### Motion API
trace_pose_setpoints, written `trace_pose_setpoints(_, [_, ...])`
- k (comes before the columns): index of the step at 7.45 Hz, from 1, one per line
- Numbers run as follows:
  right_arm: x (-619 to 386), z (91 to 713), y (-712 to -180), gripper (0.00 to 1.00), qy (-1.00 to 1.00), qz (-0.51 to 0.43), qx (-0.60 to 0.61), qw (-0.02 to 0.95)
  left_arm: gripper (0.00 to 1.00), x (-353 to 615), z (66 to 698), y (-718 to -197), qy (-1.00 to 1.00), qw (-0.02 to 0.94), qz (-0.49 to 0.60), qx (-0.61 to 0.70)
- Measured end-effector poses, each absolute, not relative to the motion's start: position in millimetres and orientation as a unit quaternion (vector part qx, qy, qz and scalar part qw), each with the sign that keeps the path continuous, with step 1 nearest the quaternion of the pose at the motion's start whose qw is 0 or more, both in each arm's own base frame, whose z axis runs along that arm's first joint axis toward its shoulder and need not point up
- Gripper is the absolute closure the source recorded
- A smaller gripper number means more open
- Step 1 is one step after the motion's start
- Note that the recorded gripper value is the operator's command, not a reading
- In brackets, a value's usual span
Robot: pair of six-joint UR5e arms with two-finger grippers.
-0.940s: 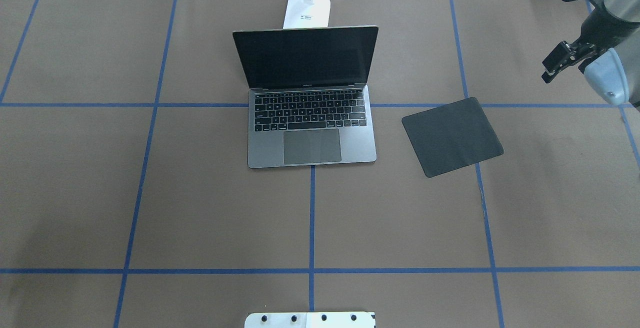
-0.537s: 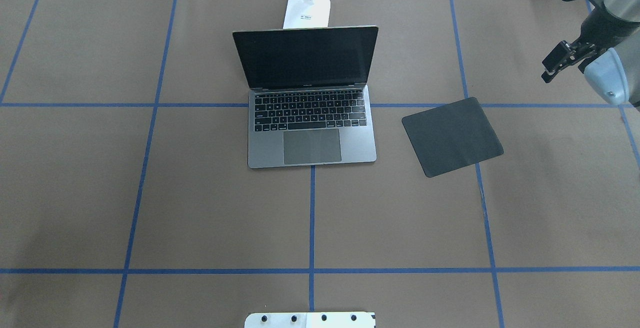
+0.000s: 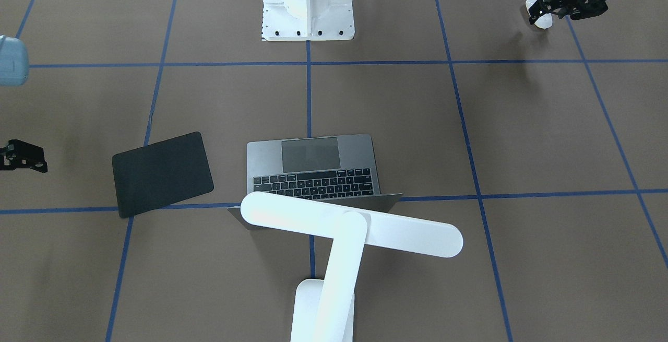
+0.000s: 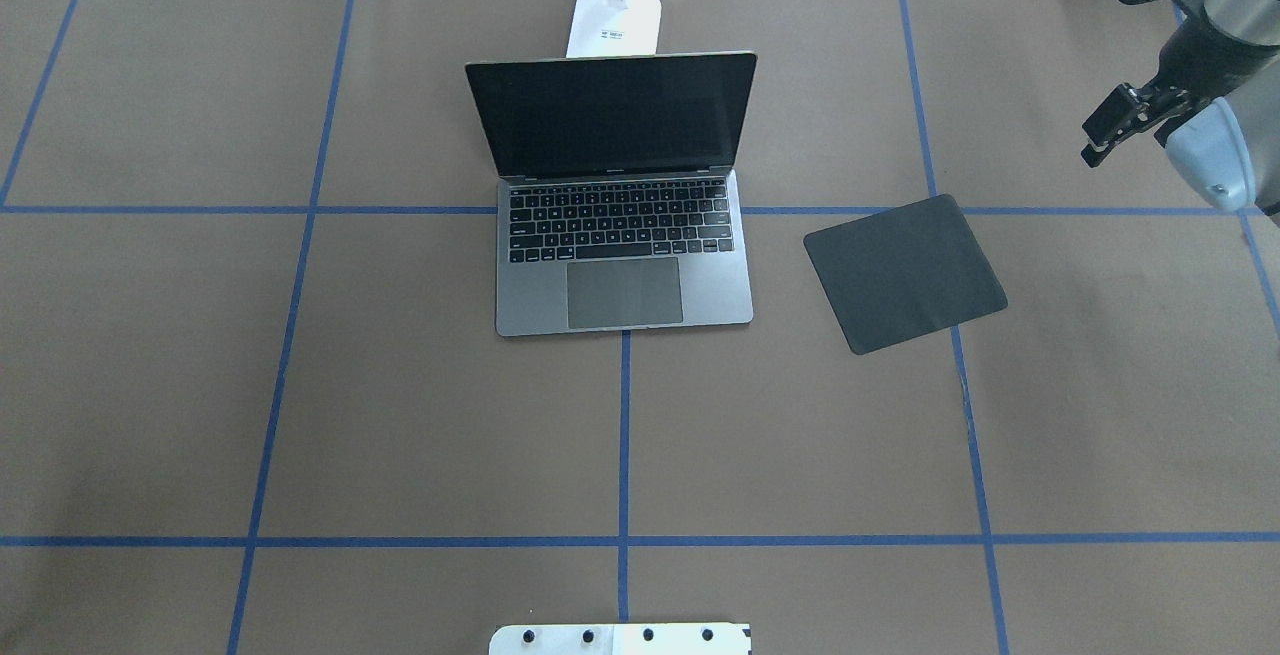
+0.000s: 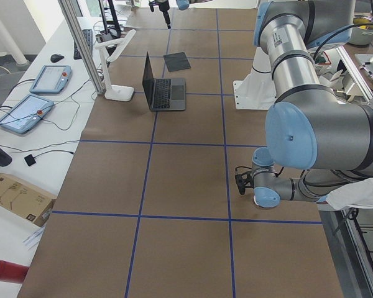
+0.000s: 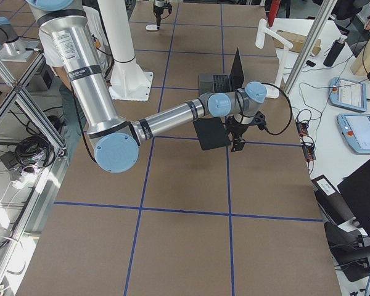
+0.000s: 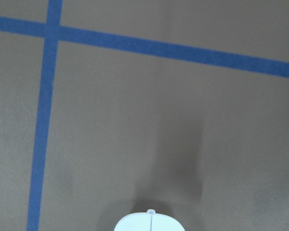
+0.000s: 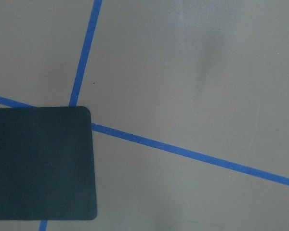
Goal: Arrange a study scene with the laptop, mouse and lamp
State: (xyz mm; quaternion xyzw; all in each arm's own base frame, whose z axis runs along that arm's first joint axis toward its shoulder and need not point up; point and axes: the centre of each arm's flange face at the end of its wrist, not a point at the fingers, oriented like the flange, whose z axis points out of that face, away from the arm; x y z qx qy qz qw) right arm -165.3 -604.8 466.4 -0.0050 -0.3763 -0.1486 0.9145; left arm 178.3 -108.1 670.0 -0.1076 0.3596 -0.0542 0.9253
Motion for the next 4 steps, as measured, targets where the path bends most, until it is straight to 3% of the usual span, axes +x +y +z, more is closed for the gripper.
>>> trace_pose_setpoints(4, [-166.3, 463.8, -605.2, 0.01, -0.377, -0.149, -0.004, 0.914, 0.01, 189.7, 670.3, -90.4, 0.352, 0.926, -0.046, -0.130])
